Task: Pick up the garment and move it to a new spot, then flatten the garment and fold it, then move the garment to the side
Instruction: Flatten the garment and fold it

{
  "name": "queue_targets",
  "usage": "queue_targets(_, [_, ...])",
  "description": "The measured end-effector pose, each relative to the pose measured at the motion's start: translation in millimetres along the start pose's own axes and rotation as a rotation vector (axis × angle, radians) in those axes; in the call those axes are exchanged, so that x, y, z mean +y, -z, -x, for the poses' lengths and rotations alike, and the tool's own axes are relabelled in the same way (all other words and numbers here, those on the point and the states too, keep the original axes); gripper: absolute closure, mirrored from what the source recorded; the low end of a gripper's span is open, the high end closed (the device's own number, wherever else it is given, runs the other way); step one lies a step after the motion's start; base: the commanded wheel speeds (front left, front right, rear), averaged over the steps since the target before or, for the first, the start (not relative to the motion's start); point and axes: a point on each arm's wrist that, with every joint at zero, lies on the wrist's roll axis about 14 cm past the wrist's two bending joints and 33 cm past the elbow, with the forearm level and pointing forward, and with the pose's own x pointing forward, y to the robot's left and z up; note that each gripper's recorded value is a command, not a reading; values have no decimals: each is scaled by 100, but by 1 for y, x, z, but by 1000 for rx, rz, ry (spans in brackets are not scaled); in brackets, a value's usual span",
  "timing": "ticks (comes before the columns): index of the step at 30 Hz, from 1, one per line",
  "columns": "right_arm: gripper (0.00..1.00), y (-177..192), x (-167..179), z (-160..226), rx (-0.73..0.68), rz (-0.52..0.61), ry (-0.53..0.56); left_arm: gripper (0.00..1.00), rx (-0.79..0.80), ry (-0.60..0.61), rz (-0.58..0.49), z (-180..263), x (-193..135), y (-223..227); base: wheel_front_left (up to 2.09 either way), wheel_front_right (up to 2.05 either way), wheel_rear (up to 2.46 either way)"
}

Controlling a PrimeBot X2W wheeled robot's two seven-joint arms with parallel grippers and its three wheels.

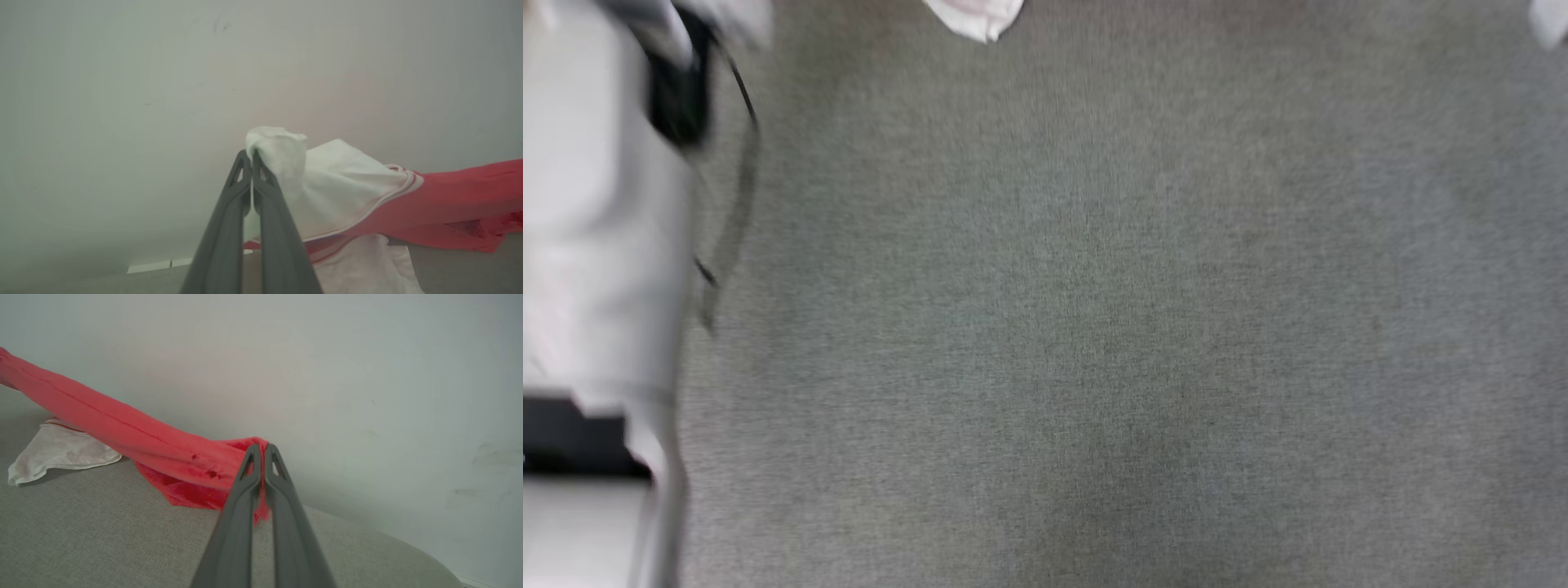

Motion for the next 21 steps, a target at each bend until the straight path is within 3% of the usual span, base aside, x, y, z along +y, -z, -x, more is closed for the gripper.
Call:
queue_targets(13, [100,71,29,122,124,-169,-10,100,140,-151,206,184,5,45,0,0,0])
queue_targets(21, [100,116,59,200,206,-274,-8,100,204,-283,200,290,8,50,0,0,0])
